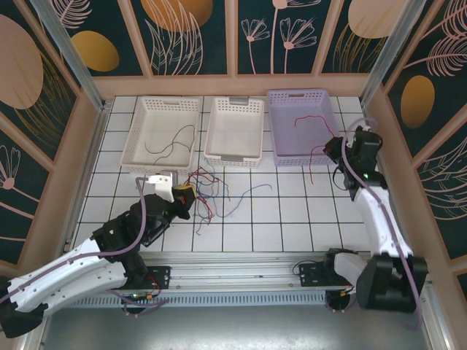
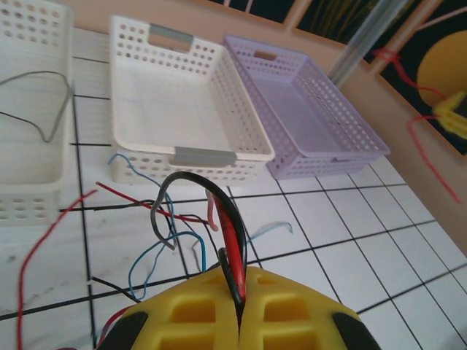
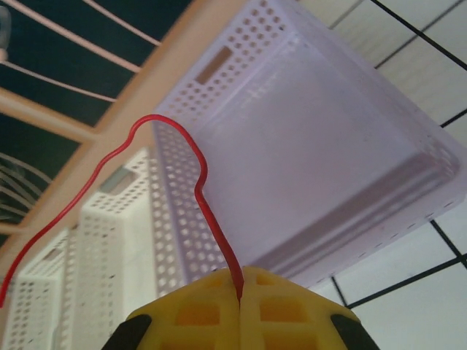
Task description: Untangle the cables
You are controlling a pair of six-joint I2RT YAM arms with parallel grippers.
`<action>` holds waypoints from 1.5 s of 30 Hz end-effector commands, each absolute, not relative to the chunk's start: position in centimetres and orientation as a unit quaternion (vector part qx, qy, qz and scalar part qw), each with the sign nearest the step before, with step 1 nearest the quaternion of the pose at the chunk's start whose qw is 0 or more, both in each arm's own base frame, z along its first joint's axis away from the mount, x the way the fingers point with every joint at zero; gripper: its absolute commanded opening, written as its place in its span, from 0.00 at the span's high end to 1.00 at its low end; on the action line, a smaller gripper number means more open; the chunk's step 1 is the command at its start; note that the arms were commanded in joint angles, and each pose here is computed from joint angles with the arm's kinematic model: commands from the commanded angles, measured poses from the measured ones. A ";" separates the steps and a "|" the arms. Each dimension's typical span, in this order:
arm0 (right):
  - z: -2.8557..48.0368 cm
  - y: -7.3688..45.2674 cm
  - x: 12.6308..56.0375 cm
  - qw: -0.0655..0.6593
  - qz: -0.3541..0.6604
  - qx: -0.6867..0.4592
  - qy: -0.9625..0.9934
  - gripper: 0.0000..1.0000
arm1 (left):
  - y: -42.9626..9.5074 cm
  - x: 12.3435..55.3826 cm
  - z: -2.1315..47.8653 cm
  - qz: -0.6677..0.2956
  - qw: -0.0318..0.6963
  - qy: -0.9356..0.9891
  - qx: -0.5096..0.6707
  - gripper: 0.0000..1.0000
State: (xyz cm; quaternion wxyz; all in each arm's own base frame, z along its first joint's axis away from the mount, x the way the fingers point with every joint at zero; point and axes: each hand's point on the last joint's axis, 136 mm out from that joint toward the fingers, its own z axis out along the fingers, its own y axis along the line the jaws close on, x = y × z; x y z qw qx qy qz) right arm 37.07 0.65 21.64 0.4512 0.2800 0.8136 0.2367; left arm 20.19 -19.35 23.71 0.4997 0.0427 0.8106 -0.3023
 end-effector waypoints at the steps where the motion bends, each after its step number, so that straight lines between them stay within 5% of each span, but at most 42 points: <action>1: 22.7 -0.4 40.5 0.480 0.217 0.292 0.798 1.00 | -20.9 20.1 25.2 -0.342 0.508 0.788 0.058 1.00; 14: 16.7 0.0 48.8 0.425 0.148 0.293 0.844 1.00 | -24.1 19.8 24.7 -0.394 0.481 0.779 0.082 1.00; 25: 19.1 1.1 48.8 0.442 0.152 0.266 0.843 0.61 | -25.2 19.5 25.0 -0.416 0.473 0.771 0.097 1.00; 32: 24.4 10.3 43.2 0.469 0.288 0.137 0.824 0.53 | -25.8 18.8 24.9 -0.425 0.464 0.767 0.124 1.00; 39: 24.2 23.6 30.5 0.398 0.465 -0.110 0.783 0.47 | -25.2 18.5 24.9 -0.414 0.473 0.766 0.135 1.00; 45: 23.1 27.1 22.1 0.372 0.525 -0.193 0.740 0.43 | -24.4 18.4 26.2 -0.423 0.496 0.748 0.127 1.00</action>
